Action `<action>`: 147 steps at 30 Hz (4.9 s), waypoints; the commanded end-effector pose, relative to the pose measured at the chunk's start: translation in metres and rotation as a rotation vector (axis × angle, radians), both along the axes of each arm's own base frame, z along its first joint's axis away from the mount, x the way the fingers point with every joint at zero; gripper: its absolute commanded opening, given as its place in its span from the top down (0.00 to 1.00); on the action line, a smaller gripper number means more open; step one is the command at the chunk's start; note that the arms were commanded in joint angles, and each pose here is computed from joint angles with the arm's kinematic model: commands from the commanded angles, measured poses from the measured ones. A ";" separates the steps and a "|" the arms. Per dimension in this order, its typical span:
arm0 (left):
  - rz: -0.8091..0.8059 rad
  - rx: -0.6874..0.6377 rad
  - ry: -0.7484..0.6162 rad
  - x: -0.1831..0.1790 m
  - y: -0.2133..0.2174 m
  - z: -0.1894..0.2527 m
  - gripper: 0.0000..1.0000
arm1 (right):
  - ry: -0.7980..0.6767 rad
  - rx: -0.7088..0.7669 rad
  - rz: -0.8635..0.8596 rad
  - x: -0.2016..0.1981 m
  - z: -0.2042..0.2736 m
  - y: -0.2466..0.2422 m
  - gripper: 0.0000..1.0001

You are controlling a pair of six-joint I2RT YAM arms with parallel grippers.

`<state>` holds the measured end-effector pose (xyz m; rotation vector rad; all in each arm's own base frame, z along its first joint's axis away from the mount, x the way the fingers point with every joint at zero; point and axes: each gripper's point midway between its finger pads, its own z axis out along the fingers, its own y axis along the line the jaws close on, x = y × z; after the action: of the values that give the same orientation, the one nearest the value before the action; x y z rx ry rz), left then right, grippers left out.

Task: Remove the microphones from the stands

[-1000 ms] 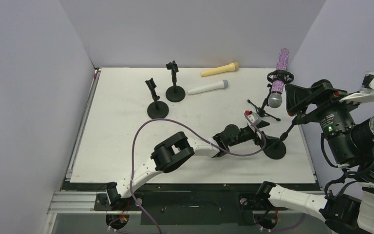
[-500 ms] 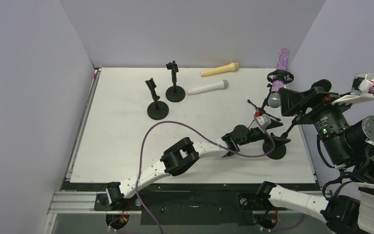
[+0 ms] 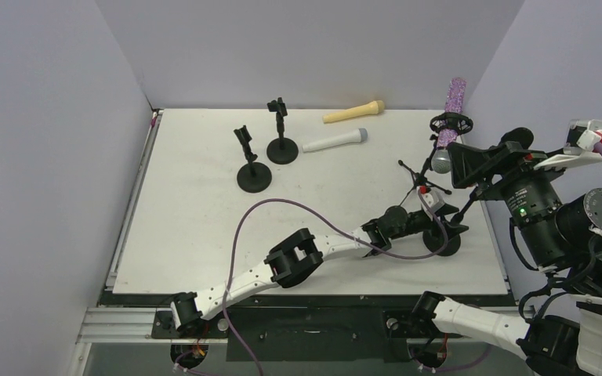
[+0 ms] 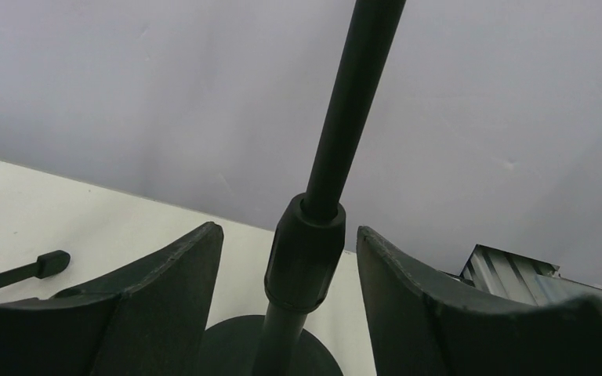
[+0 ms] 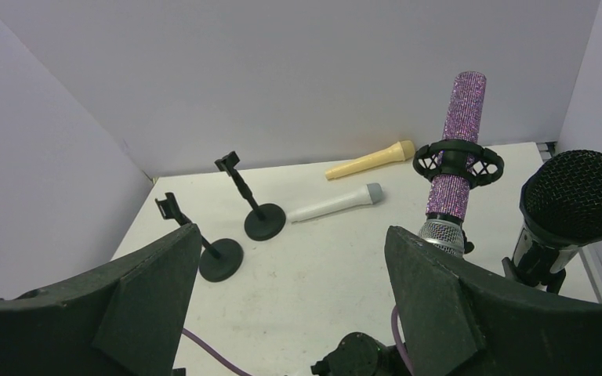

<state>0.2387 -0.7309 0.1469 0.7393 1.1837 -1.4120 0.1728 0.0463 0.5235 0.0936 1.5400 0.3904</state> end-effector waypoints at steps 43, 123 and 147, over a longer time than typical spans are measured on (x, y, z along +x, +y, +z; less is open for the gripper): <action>-0.022 0.004 -0.256 -0.019 0.032 0.068 1.00 | -0.011 -0.013 0.021 0.009 -0.003 0.015 0.18; 0.519 0.239 -0.073 0.023 0.418 0.014 1.00 | -0.012 -0.242 0.579 0.060 -0.120 0.261 0.17; 0.456 0.296 -0.159 0.014 0.421 0.018 1.00 | -0.076 -0.275 0.489 0.098 -0.105 0.291 0.31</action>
<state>0.2529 -0.3060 0.1184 0.7153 1.5108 -0.7578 0.2700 0.3423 0.3821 -0.5672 1.6002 0.5411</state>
